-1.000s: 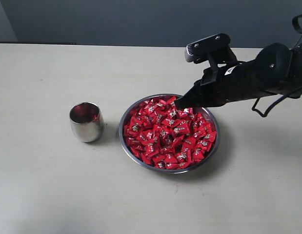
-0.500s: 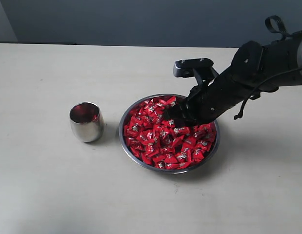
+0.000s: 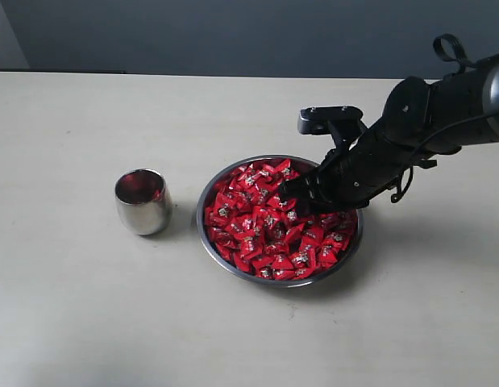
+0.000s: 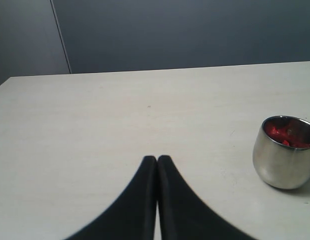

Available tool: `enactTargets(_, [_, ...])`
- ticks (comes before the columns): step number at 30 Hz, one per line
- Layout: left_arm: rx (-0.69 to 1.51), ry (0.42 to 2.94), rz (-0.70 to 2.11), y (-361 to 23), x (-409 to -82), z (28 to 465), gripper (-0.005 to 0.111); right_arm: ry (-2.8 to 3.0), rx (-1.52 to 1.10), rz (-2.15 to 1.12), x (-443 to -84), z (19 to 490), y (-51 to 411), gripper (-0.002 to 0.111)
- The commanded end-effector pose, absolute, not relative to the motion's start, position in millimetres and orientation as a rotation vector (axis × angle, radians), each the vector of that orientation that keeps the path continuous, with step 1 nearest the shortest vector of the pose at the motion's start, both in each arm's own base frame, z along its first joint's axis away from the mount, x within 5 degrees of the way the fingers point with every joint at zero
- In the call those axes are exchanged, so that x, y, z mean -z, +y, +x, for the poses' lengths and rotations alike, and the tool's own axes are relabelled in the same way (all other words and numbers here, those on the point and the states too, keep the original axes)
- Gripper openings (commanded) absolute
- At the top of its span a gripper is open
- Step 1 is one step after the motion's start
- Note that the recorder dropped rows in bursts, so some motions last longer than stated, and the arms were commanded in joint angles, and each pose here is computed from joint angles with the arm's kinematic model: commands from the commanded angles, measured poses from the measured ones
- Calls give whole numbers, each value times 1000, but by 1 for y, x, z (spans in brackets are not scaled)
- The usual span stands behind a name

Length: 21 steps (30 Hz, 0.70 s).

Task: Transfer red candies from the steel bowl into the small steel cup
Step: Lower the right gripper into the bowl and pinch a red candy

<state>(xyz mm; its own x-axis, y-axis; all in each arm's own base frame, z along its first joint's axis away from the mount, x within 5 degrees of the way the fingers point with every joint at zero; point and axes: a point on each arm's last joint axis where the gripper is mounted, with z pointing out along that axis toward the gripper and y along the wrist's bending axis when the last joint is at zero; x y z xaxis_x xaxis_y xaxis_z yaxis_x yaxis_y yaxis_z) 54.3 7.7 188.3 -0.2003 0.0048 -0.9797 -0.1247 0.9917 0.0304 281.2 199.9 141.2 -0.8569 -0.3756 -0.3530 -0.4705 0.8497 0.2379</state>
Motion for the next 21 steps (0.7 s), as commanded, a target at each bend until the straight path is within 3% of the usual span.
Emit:
enactTargets(1, [-114,1767,-93,8,-187,54,0,2740,-482,-585,-139,286,201,45])
enactTargets(21, [-114,1767,-93,8,-187,54,0,2784,-549,-483,-128,290,207,45])
